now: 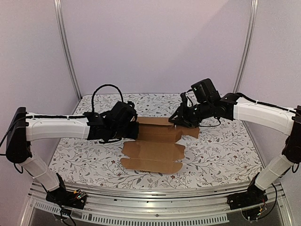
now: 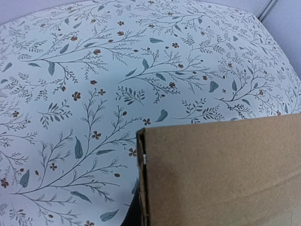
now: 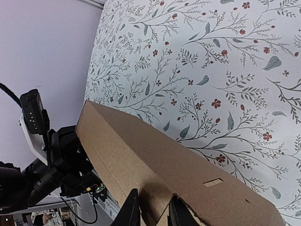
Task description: Fold the paper box
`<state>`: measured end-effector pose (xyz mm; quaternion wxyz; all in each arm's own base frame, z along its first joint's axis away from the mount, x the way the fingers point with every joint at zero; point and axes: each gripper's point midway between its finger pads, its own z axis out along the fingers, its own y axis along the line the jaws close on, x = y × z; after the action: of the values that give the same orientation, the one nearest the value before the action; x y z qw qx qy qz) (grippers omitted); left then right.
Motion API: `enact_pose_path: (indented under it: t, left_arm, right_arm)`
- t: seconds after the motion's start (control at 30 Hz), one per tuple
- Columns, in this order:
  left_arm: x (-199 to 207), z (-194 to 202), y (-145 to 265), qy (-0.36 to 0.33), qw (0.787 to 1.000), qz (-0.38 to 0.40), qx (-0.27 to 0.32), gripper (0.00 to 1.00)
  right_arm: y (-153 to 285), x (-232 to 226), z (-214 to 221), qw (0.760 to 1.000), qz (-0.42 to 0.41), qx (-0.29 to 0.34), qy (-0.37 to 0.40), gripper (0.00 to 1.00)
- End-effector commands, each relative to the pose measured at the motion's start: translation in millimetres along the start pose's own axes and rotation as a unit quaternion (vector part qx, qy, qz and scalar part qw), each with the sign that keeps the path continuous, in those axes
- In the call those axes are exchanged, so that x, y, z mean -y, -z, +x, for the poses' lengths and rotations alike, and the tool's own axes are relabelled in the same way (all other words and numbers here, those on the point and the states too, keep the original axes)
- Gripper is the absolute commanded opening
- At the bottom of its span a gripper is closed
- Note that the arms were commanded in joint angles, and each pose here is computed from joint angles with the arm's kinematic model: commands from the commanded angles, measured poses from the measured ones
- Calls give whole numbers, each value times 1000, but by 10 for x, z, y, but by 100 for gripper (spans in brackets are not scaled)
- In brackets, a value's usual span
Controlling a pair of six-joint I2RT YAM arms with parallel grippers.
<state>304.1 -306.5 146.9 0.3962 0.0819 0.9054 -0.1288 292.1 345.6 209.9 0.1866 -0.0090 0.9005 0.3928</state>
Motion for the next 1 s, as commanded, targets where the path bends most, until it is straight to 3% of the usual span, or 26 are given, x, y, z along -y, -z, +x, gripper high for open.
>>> enact_pose_path:
  t: [0.0, 0.17, 0.3, 0.6, 0.97]
  left_arm:
    - [199, -10, 126, 5, 999, 40, 0, 0]
    - [157, 7, 98, 4, 1000, 29, -1, 0]
    - [132, 18, 83, 9, 1000, 25, -4, 0]
    - [167, 56, 55, 58, 996, 58, -20, 0]
    - [156, 121, 15, 83, 993, 76, -28, 0]
  right_arm:
    - [-29, -58, -23, 1000, -13, 13, 5, 22]
    - [104, -94, -19, 1000, -15, 20, 18, 40]
    - [301, -103, 30, 999, -13, 25, 45, 47]
    - [882, 82, 237, 991, -24, 86, 102, 53]
    - [957, 572, 588, 986, -97, 132, 25, 58]
